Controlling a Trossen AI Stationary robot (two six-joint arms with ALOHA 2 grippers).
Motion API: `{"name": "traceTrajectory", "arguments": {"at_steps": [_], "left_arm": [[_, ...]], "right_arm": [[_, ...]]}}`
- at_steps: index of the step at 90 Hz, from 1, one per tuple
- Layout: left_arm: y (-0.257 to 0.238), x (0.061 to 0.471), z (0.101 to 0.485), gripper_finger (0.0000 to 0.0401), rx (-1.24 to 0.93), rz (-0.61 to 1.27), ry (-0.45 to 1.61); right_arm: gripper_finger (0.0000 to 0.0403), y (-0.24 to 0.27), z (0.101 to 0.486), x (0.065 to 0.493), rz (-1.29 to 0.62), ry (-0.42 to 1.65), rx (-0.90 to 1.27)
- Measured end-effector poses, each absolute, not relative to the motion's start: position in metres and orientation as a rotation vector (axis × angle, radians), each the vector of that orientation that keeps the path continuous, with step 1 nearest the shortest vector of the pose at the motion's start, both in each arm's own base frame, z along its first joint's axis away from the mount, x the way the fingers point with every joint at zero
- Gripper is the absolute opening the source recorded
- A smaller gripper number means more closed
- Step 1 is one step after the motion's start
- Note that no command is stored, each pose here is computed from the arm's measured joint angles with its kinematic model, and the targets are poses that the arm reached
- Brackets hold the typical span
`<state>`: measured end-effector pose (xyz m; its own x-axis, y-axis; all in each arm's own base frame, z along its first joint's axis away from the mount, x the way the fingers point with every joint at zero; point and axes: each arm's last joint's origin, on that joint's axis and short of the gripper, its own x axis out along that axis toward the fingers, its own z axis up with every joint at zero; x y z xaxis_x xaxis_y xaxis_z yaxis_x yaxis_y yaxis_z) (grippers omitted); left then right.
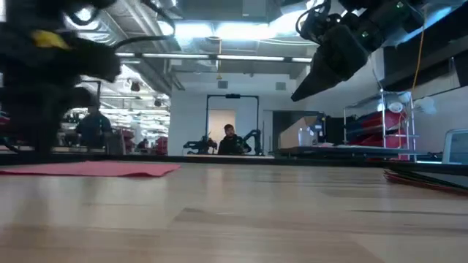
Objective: Organize paper
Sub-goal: Move the red paper to the top left of the table
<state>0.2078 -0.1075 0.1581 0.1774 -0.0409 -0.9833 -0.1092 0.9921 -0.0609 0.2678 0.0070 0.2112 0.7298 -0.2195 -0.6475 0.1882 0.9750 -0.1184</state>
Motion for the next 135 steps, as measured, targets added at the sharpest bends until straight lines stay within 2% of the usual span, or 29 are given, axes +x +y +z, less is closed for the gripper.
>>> {"name": "traceTrajectory", "arguments": {"at_steps": [29, 59, 135], "left_arm": [[-0.104, 0.194, 0.127, 0.0000, -0.183, 0.220, 1.480], [-0.086, 0.197, 0.127, 0.0000, -0.233, 0.370, 1.451], [-0.059, 0.196, 0.133, 0.0000, -0.216, 0.574, 1.408]], "right_arm": [[0.0000, 0.007, 0.211, 0.268, -0.224, 0.719, -0.046], [0.0000, 0.007, 0.211, 0.268, -0.224, 0.721, -0.045], [0.0000, 0.007, 0.211, 0.267, -0.215, 0.728, -0.042]]}}
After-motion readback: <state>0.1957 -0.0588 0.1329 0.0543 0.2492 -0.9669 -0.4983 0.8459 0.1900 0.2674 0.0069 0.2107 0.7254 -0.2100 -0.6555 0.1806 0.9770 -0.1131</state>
